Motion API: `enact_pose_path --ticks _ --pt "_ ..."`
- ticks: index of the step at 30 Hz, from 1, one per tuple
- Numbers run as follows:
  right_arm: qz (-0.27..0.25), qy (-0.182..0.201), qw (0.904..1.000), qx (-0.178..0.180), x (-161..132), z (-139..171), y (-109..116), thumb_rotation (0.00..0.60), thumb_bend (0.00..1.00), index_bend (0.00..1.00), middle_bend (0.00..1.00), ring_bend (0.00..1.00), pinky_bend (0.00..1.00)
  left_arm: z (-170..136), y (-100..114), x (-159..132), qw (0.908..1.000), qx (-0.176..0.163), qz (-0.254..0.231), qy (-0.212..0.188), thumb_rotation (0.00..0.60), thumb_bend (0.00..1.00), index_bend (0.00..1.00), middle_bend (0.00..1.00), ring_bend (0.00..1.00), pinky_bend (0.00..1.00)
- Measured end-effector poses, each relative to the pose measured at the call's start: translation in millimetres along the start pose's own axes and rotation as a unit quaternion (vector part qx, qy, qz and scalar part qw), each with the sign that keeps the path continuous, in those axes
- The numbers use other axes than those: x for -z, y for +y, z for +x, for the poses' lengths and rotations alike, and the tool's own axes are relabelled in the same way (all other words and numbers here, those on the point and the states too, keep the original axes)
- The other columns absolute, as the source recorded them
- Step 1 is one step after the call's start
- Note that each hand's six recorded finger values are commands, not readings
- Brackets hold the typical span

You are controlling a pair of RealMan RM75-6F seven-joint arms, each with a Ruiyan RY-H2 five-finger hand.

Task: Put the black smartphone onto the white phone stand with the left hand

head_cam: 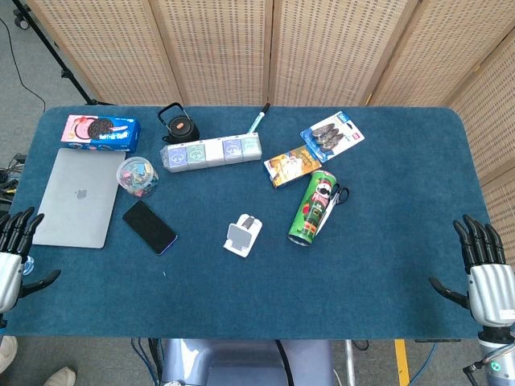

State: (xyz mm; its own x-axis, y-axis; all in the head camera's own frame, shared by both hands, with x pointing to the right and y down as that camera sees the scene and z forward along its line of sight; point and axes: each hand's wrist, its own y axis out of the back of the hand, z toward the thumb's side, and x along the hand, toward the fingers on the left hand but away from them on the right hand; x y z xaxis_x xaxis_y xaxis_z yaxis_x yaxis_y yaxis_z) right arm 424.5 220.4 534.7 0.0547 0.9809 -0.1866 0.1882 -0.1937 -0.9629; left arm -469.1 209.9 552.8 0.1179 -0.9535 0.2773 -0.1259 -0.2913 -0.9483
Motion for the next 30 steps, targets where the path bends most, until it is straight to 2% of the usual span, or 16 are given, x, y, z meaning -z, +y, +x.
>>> enact_pose_path --ticks 7,14,17,21,24,30 --pt "0.006 -0.012 0.9998 -0.012 2 1 -3 0.600 0.00 0.00 0.00 0.00 0.00 1 -8 -2 0.9993 0.037 0.004 -0.007 0.600 0.00 0.00 0.00 0.00 0.00" --pt "0.009 -0.029 0.9994 -0.017 7 -3 -4 0.600 0.00 0.00 0.00 0.00 0.00 26 -21 -14 0.9946 0.070 0.027 -0.071 0.600 0.00 0.00 0.00 0.00 0.00" --pt "0.011 -0.037 0.9991 -0.020 10 -4 -4 0.600 0.00 0.00 0.00 0.00 0.00 49 -25 -29 0.9874 0.084 0.043 -0.127 0.600 0.00 0.00 0.00 0.00 0.00" --pt "0.008 -0.045 0.9987 -0.022 14 -5 -2 0.600 0.00 0.00 0.00 0.00 0.00 80 -32 -48 0.9719 0.103 0.078 -0.196 0.600 0.00 0.00 0.00 0.00 0.00" --pt "0.009 -0.049 0.9984 -0.026 16 -7 -4 0.600 0.00 0.00 0.00 0.00 0.00 94 -45 -60 0.9609 0.128 0.098 -0.225 0.600 0.00 0.00 0.00 0.00 0.00" --pt "0.022 -0.066 0.9960 -0.056 24 -12 -16 0.600 0.00 0.00 0.00 0.00 0.00 120 -78 -75 0.9394 0.175 0.148 -0.255 0.600 0.00 0.00 0.00 0.00 0.00"
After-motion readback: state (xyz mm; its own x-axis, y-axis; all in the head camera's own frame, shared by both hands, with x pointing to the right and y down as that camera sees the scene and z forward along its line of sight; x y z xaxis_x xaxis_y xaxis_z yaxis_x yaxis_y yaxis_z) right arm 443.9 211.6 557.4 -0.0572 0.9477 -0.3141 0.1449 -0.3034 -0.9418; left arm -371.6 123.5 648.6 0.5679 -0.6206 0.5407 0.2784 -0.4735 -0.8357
